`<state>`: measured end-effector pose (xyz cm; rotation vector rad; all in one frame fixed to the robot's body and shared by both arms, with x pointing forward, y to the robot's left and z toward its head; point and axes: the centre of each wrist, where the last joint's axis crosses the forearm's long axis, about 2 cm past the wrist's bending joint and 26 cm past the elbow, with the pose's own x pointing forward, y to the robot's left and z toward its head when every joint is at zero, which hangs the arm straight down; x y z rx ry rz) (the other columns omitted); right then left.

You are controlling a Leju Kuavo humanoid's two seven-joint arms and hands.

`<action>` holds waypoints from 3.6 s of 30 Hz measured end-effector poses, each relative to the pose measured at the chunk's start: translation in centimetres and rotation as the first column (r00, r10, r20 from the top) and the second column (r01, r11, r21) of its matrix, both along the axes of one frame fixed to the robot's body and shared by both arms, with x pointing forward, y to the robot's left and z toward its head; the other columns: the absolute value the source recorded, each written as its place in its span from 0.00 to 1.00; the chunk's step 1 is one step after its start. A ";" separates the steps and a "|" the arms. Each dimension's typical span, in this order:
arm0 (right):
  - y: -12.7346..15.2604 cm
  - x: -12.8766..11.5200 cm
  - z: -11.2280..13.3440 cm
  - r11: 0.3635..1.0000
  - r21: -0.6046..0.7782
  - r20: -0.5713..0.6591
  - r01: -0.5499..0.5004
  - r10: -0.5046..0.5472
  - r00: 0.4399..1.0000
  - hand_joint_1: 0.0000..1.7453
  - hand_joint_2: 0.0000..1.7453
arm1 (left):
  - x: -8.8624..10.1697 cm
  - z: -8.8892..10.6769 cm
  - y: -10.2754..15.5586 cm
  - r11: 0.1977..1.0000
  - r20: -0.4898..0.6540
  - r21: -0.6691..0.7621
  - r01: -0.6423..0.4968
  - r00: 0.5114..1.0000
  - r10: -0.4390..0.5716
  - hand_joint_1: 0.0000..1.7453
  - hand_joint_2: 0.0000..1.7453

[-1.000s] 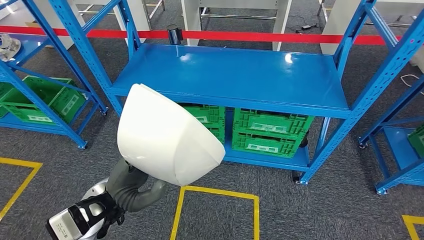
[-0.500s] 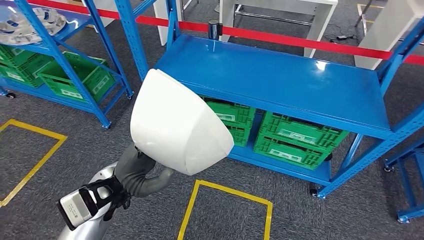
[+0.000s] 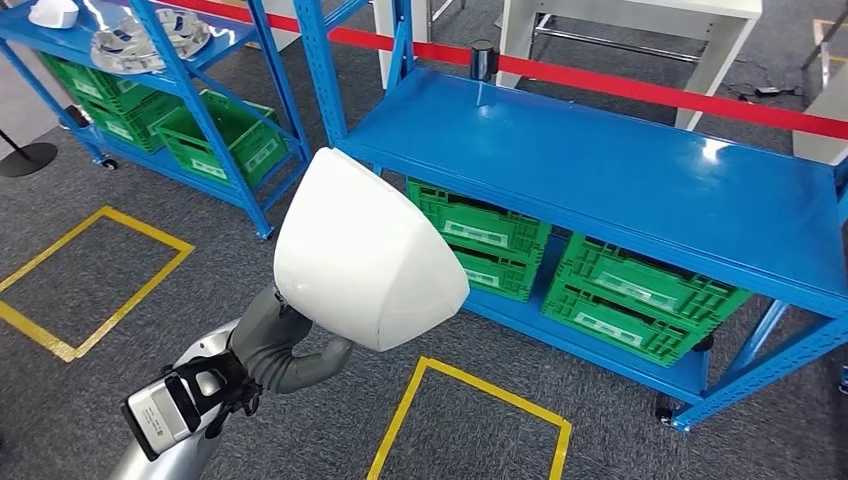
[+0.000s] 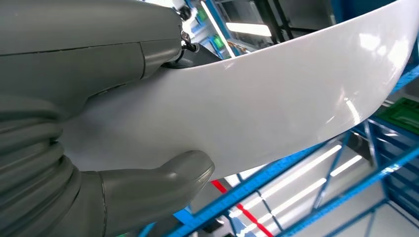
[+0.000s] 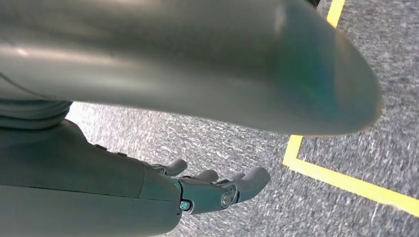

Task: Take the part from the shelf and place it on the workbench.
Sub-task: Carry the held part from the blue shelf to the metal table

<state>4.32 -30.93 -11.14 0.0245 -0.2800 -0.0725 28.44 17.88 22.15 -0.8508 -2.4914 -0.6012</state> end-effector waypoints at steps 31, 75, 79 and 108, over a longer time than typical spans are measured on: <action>0.5 -0.4 -0.1 0.999 0.002 -0.171 0.047 -0.046 0.984 0.00 0.00 | 1.8 1.3 0.2 0.999 0.040 0.032 -0.008 0.999 0.006 1.00 1.00; -0.6 -0.6 0.0 1.000 0.014 -0.077 0.025 -0.024 0.997 0.00 0.00 | 0.5 1.1 -0.9 0.999 0.058 0.037 0.000 0.998 -0.002 1.00 1.00; -1.0 -0.9 -0.1 1.000 0.006 -0.081 0.019 -0.018 0.997 0.00 0.00 | 0.4 1.1 -1.2 0.999 0.056 0.041 0.004 0.998 -0.006 1.00 1.00; -1.4 -1.0 0.0 0.999 -0.020 -0.154 -0.026 0.022 0.988 0.00 0.00 | -0.7 1.2 -1.5 0.996 0.047 0.083 -0.014 0.999 0.010 1.00 1.00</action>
